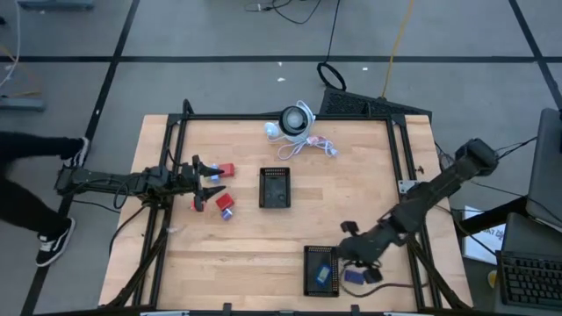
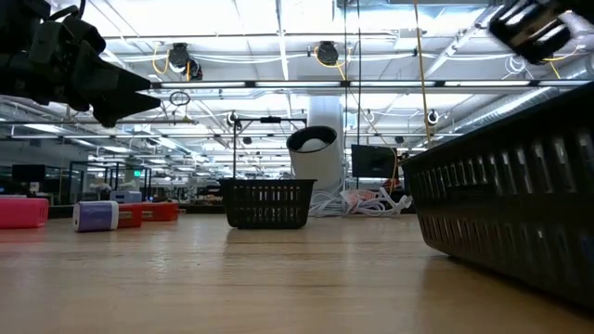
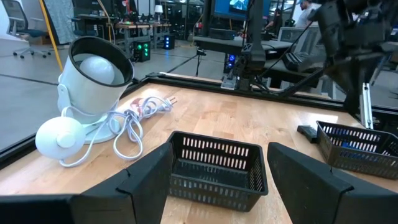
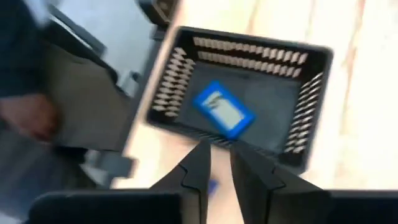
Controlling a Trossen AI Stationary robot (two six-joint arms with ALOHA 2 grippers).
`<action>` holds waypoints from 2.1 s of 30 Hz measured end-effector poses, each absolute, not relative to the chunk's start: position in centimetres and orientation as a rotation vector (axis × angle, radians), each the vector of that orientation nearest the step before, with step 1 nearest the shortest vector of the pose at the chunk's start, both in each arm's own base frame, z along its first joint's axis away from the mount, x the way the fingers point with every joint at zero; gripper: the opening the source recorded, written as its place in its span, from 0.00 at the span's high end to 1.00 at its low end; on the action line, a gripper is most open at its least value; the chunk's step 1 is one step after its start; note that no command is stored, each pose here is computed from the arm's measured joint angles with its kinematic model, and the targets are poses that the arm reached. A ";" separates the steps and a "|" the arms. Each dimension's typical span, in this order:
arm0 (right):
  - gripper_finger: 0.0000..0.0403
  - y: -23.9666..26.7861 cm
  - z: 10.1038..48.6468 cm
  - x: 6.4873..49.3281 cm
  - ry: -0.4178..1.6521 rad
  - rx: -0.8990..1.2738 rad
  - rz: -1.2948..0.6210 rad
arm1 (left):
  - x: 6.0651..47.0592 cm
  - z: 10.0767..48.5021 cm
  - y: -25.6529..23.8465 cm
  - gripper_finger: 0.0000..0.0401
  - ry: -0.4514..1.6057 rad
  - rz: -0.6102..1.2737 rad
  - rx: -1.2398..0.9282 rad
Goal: Pick & Place Office items
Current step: Put the black digital timer into the bottom black basket
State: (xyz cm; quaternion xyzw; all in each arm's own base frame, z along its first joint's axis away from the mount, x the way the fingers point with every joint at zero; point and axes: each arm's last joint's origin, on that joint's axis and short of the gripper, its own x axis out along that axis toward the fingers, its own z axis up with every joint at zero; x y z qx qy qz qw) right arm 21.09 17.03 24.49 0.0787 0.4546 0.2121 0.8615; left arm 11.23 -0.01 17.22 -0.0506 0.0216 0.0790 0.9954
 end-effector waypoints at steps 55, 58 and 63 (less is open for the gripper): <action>0.37 14.1 14.4 18.0 0.908 -0.100 0.302 | 11.2 17.2 0.0 0.34 0.043 0.158 -0.101; 0.37 13.8 13.8 17.8 0.874 -0.096 0.315 | 11.2 17.2 0.0 0.34 0.043 0.158 -0.101; 0.37 13.6 13.0 17.4 0.840 -0.050 0.376 | 11.2 17.2 0.0 0.34 0.043 0.158 -0.101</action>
